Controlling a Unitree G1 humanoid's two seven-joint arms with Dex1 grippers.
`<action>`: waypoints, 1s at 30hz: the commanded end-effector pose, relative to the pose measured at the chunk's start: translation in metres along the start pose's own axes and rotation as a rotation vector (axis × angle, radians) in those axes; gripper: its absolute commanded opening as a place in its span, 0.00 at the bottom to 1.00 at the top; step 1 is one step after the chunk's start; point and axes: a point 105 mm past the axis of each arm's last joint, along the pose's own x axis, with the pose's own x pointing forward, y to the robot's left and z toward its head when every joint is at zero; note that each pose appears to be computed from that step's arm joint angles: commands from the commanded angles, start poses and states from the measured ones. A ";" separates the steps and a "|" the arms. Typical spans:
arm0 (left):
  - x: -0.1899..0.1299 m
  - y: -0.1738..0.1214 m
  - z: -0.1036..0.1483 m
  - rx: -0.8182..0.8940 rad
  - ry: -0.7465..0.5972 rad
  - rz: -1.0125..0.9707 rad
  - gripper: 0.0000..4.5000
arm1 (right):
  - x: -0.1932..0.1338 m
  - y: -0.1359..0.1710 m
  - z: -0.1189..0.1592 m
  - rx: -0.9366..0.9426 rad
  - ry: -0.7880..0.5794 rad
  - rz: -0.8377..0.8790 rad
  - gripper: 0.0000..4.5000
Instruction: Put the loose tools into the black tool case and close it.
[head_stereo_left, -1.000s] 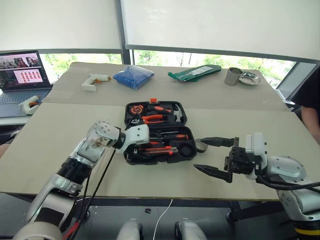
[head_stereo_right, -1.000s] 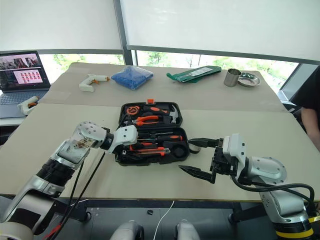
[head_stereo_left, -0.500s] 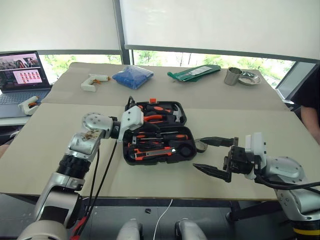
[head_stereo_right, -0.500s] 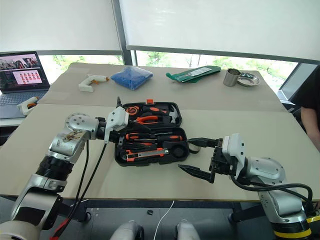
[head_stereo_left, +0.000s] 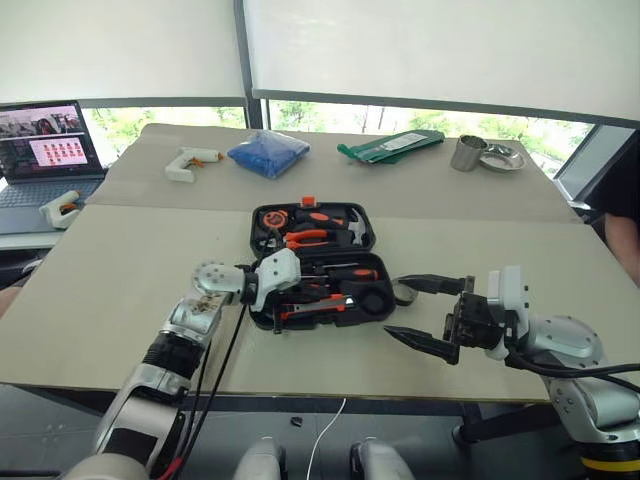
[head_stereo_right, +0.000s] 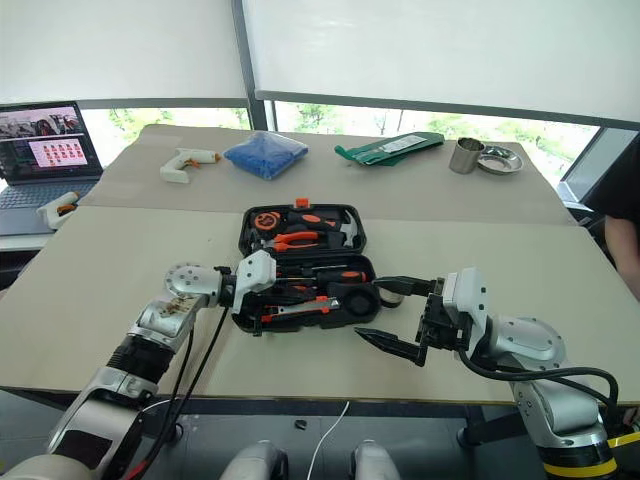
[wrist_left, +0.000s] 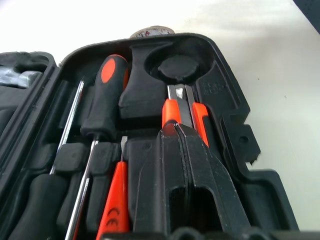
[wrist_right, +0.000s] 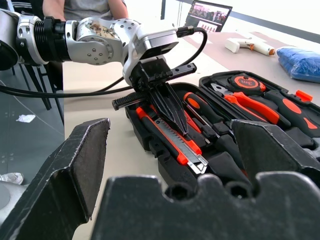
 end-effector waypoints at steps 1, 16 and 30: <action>0.003 -0.009 -0.010 0.007 0.048 -0.019 0.00 | -0.002 0.000 0.010 -0.039 -0.023 -0.010 1.00; 0.005 -0.037 -0.066 -0.257 0.226 -0.006 0.00 | 0.001 -0.002 0.009 -0.038 -0.033 -0.019 1.00; -0.054 0.004 0.026 -0.091 -0.313 0.173 0.17 | -0.041 -0.020 0.000 -0.049 0.018 -0.218 1.00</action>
